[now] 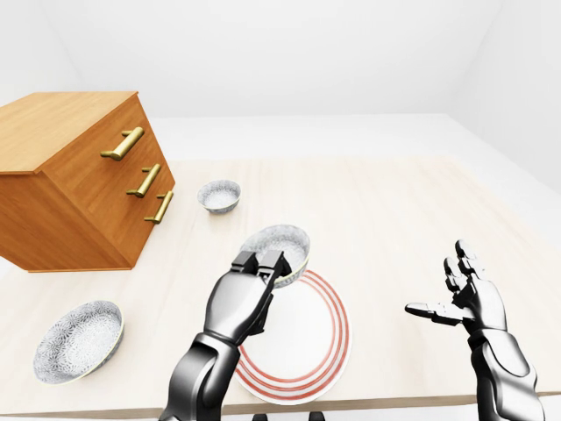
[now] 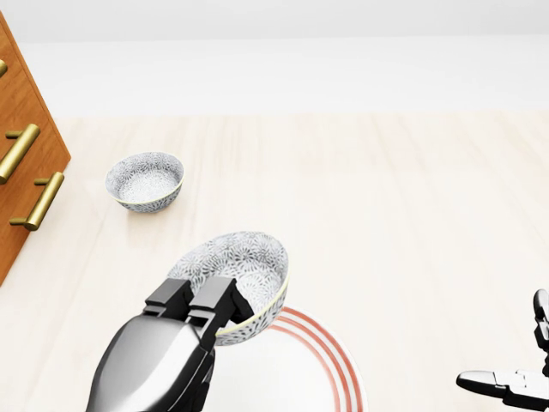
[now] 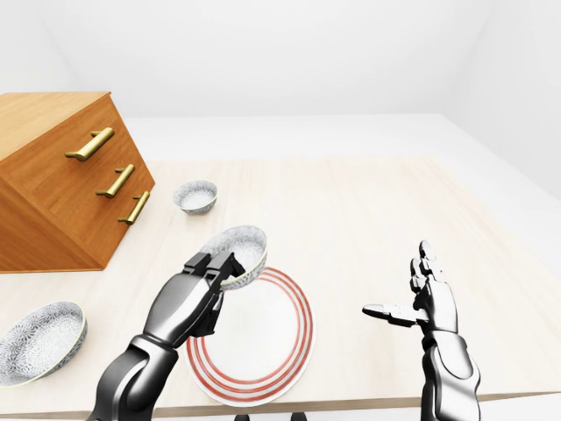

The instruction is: Put the bowl in the middle on the plate.

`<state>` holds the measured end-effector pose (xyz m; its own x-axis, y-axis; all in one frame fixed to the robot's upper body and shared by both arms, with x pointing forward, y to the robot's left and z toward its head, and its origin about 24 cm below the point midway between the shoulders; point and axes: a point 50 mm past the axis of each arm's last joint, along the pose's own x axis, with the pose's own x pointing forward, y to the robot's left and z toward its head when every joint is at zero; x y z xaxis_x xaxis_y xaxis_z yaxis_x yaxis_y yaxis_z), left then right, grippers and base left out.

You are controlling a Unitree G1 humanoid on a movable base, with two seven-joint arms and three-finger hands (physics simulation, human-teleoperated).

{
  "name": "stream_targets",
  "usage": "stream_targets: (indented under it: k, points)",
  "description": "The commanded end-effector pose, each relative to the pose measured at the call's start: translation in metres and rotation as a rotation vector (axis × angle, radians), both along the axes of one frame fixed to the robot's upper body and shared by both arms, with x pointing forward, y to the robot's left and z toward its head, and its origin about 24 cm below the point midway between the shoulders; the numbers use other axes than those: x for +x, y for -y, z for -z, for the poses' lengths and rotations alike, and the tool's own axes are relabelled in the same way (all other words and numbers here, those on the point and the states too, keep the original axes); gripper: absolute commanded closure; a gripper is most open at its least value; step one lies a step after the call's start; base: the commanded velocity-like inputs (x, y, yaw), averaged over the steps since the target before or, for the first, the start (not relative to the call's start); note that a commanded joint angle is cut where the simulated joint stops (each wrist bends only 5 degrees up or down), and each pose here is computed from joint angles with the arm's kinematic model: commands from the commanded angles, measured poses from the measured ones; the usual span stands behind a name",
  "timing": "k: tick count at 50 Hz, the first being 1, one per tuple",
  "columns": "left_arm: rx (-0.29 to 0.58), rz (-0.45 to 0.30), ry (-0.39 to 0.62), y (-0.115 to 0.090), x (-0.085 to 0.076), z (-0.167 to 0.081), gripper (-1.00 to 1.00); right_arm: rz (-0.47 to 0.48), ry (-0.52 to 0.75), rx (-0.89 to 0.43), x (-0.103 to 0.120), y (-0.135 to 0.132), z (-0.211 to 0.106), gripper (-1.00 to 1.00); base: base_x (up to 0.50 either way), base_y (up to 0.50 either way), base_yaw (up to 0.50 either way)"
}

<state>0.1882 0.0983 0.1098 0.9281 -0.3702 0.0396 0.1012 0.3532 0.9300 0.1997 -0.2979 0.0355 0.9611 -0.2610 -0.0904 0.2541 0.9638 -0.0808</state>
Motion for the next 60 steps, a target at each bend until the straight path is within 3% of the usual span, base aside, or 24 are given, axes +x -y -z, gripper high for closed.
stream_targets:
  k: [1, 22, 35, 45, 60]
  points:
    - [-0.025, 0.009, 0.020, 0.003, -0.008, 0.002, 1.00, 0.000, -0.001, -0.002, -0.001, 0.000, 0.000, -1.00, 0.00, 0.00, 0.00]
    - [-0.088, -0.004, 0.042, -0.005, -0.020, -0.015, 1.00, -0.001, -0.001, -0.004, 0.000, 0.000, 0.001, -1.00, 0.00, 0.00, 0.00]
    - [-0.046, 0.038, 0.038, 0.002, -0.035, -0.018, 1.00, -0.002, -0.003, -0.002, 0.000, -0.001, 0.001, -1.00, 0.00, 0.00, 0.00]
    - [-0.028, 0.063, 0.014, 0.005, -0.044, -0.009, 1.00, -0.002, -0.001, -0.003, 0.001, 0.000, 0.002, -1.00, 0.00, 0.00, 0.00]
    - [-0.020, 0.074, -0.016, 0.007, -0.040, 0.014, 1.00, -0.002, 0.001, -0.004, -0.001, -0.001, 0.000, -1.00, 0.00, 0.00, 0.00]
